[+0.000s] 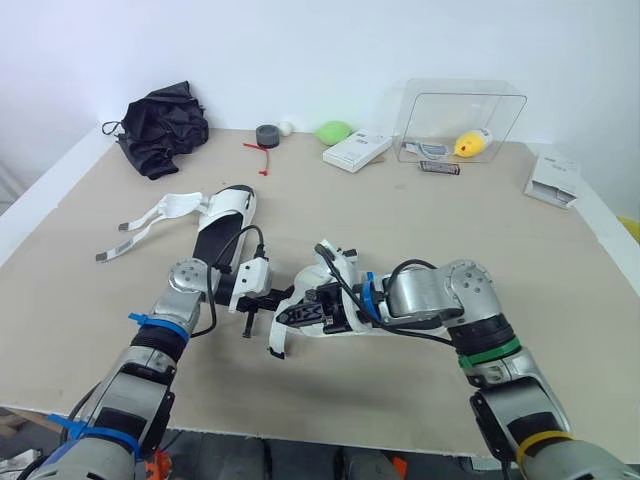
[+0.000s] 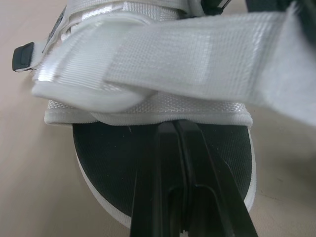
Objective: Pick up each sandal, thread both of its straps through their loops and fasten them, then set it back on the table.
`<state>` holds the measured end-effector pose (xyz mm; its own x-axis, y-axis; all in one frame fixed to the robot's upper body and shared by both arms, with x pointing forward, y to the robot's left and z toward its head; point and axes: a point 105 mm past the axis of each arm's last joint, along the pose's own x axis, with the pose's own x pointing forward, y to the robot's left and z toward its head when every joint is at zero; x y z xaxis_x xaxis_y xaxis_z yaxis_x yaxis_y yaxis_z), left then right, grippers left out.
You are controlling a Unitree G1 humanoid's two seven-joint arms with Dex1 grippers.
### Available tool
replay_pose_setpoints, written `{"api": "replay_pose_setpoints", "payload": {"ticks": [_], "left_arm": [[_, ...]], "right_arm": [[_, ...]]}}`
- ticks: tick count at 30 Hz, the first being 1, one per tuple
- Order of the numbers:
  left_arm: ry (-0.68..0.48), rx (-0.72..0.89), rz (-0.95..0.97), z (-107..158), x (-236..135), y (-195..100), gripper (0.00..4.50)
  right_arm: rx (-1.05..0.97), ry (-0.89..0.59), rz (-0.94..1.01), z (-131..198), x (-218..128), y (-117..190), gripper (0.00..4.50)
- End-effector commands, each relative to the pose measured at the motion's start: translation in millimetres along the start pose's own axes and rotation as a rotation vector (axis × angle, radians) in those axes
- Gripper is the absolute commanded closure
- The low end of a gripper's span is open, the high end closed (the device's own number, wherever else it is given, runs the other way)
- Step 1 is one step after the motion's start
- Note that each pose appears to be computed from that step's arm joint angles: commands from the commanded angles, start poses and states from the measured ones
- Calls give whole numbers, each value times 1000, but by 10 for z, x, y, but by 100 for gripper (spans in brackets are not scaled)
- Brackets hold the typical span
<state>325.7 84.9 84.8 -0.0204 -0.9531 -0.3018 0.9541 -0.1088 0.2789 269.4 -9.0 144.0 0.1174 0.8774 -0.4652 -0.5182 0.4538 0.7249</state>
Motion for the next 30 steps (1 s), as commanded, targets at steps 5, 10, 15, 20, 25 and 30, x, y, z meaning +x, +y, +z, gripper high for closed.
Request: {"api": "replay_pose_setpoints", "payload": {"ticks": [5, 10, 15, 20, 25, 30], "left_arm": [[120, -131, -127, -401, 129, -361, 450], [120, -133, -124, -412, 131, -369, 450], [116, -128, -115, -398, 149, -342, 450], [114, -129, -103, -403, 138, -343, 450], [118, -137, -95, -433, 105, -384, 450], [119, -140, -84, -434, 83, -387, 450]], "right_arm": [[-196, -104, 177, 472, -598, 449, 444], [-195, -62, 109, 564, -720, 399, 444], [-165, 5, -33, 606, -670, 157, 444], [-223, 69, -136, 501, -573, -33, 444], [-219, 79, -193, 507, -544, -194, 444], [-241, 50, -246, 561, -563, -326, 244]]}}
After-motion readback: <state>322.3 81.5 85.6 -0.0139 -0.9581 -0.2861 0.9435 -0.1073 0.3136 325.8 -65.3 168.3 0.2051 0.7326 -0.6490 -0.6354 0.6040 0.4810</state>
